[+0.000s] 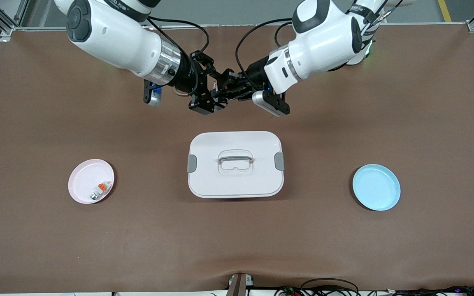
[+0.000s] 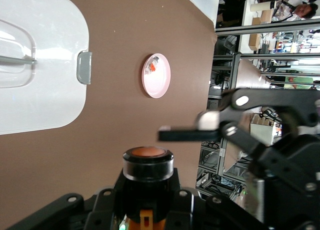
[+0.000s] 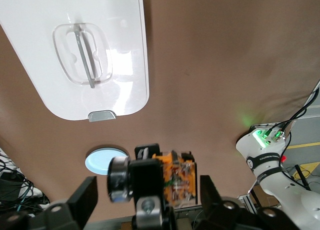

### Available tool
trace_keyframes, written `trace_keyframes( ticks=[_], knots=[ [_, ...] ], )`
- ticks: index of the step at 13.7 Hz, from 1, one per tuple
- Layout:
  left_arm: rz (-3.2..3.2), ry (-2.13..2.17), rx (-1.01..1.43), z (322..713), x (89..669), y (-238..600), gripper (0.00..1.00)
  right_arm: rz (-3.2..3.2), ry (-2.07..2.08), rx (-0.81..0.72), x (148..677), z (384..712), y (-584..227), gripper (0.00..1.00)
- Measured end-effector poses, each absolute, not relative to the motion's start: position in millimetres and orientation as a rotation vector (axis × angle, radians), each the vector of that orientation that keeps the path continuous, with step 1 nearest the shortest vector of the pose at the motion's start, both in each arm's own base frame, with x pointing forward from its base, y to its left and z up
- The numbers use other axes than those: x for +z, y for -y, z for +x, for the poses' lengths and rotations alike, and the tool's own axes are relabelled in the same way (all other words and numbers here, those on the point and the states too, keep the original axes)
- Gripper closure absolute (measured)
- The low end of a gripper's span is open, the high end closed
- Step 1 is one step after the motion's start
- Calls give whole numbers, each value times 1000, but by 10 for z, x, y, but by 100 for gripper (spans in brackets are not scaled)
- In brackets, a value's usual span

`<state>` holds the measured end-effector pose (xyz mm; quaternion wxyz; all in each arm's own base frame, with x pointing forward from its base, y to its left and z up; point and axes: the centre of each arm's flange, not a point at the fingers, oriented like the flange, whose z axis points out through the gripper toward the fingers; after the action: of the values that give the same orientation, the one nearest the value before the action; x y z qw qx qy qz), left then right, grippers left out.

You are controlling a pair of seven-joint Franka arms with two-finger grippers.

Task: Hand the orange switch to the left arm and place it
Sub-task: 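Close the left gripper on the switch held by the right gripper, then open the right gripper and withdraw it while the left gripper carries the switch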

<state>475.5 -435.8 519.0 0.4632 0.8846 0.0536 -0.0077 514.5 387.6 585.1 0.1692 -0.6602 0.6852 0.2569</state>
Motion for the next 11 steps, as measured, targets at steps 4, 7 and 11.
trace_keyframes(
  ticks=[4,7,11],
  knots=[
    [2189,-127,-21,4743,5133,4353,66,-1910,-1915,696,5854,5162,-3856,0],
    [2258,-118,13,4763,5139,4333,66,-2153,-1641,594,5812,5240,-3672,0],
    [2429,-137,14,4810,5201,4182,66,-2508,-1148,516,5788,5459,-2915,0]
  ],
)
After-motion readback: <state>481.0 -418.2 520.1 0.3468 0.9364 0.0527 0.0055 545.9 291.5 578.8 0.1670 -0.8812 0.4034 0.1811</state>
